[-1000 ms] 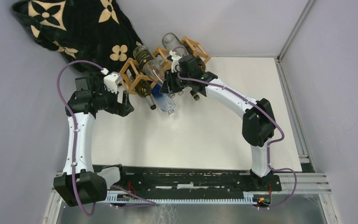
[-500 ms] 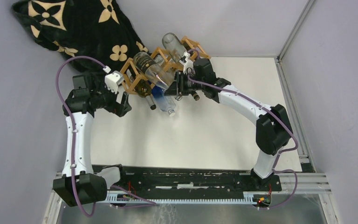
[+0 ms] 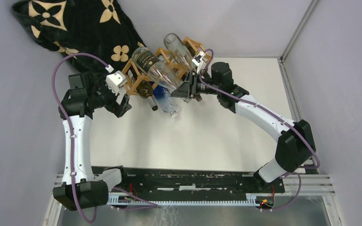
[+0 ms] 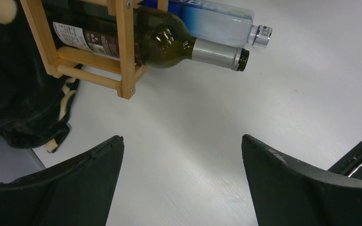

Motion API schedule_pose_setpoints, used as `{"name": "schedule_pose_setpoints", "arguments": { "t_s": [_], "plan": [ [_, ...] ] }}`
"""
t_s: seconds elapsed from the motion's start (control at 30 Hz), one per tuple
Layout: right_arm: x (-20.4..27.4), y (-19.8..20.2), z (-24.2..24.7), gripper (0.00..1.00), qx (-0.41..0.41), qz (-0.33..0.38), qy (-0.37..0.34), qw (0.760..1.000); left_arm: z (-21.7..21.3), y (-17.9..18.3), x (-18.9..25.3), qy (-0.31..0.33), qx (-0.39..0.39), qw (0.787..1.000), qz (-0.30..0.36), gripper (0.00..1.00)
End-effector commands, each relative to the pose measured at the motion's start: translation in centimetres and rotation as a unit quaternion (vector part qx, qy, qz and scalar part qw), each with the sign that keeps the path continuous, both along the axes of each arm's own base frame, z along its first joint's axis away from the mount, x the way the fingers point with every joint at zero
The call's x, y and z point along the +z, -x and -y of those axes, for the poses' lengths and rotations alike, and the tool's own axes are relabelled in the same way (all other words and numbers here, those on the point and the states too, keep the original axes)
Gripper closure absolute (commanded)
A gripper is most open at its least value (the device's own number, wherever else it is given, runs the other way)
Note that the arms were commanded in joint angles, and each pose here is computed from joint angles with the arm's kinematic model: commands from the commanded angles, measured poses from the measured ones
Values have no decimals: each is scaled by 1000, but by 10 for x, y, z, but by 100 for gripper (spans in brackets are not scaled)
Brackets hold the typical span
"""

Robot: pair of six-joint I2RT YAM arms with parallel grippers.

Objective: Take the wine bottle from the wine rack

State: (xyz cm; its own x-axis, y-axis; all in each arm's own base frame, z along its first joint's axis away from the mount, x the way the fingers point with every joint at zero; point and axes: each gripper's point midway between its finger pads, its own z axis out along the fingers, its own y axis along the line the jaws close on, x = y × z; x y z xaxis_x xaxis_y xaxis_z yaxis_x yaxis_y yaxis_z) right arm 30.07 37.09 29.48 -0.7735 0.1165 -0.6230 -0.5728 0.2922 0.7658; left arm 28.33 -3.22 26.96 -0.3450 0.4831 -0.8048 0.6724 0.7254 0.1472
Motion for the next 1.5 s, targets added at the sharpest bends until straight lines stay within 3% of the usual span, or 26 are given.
{"name": "schedule_pose_setpoints", "arguments": {
  "t_s": [0.0,0.27,0.53,0.97,1.27,1.47],
  "plan": [
    [113,34,17,100,33,187,-116,975,10,6,37,-33,-62,993,89,0],
    [88,59,21,100,52,184,-66,979,11,17,42,-115,-140,973,142,0],
    [49,84,27,100,74,173,-9,982,17,36,33,-199,-228,928,216,0],
    [23,124,7,100,144,164,16,976,37,75,-16,-201,-321,901,211,0],
    [20,152,-16,100,191,170,19,967,34,85,-48,-210,-335,899,190,0],
    [22,165,-26,100,216,178,15,960,29,113,-88,-231,-375,886,146,0]
  ]
}}
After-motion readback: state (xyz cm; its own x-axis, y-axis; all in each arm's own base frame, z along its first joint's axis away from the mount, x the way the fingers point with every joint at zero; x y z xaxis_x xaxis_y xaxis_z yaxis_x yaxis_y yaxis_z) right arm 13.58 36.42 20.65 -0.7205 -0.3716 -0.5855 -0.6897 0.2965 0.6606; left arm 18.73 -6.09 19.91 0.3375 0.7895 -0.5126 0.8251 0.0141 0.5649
